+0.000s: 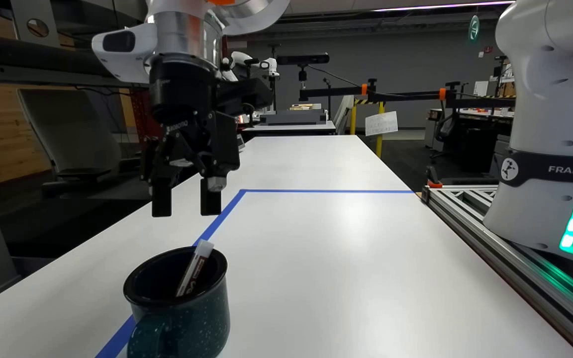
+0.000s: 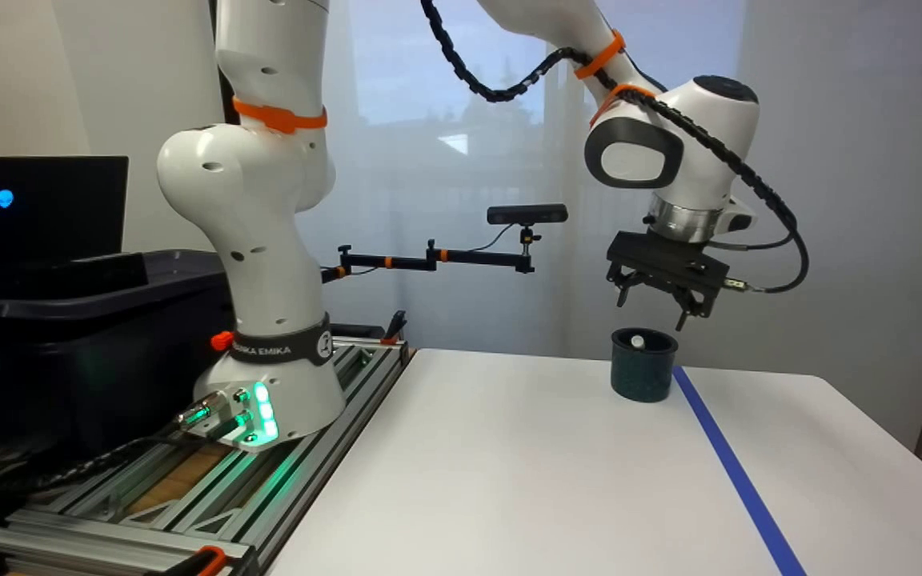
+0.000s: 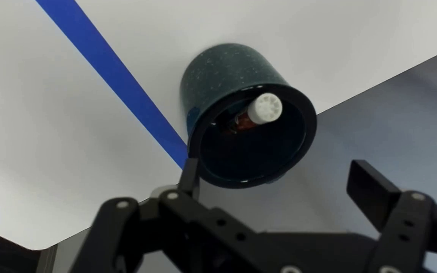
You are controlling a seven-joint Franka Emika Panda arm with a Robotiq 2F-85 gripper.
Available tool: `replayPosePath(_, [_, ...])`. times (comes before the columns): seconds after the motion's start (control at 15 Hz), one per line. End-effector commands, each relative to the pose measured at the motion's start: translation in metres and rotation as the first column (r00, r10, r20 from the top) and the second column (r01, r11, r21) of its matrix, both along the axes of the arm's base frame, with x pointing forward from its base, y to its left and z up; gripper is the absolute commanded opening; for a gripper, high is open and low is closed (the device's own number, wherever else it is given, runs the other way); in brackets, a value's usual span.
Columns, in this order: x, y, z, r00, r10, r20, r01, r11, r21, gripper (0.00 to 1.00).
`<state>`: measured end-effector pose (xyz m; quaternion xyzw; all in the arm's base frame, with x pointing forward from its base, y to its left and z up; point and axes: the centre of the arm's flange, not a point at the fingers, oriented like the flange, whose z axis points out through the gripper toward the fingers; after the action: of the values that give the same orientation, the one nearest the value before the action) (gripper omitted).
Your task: Remove the red marker from the mug.
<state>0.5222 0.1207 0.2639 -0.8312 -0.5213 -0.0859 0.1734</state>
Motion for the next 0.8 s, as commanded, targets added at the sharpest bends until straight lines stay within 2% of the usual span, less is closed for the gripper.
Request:
replayPosePath(0.0, [-0.015, 0.009, -0.017, 0.999, 0.006, 0.046, -0.004, 0.999, -0.037, 1.0])
replayPosePath(0.4, [-0.027, 0.008, -0.028, 0.995, -0.009, 0.101, 0.018, 0.996, -0.084, 1.0])
replayPosePath(0.47, [-0.028, 0.008, -0.027, 0.994, -0.012, 0.113, 0.022, 0.996, -0.083, 0.74])
replayPosePath(0.6, [-0.028, 0.009, -0.028, 0.992, -0.009, 0.126, 0.02, 0.996, -0.088, 0.73])
replayPosePath(0.73, [-0.029, 0.011, -0.027, 0.991, -0.005, 0.134, 0.016, 0.996, -0.085, 0.56])
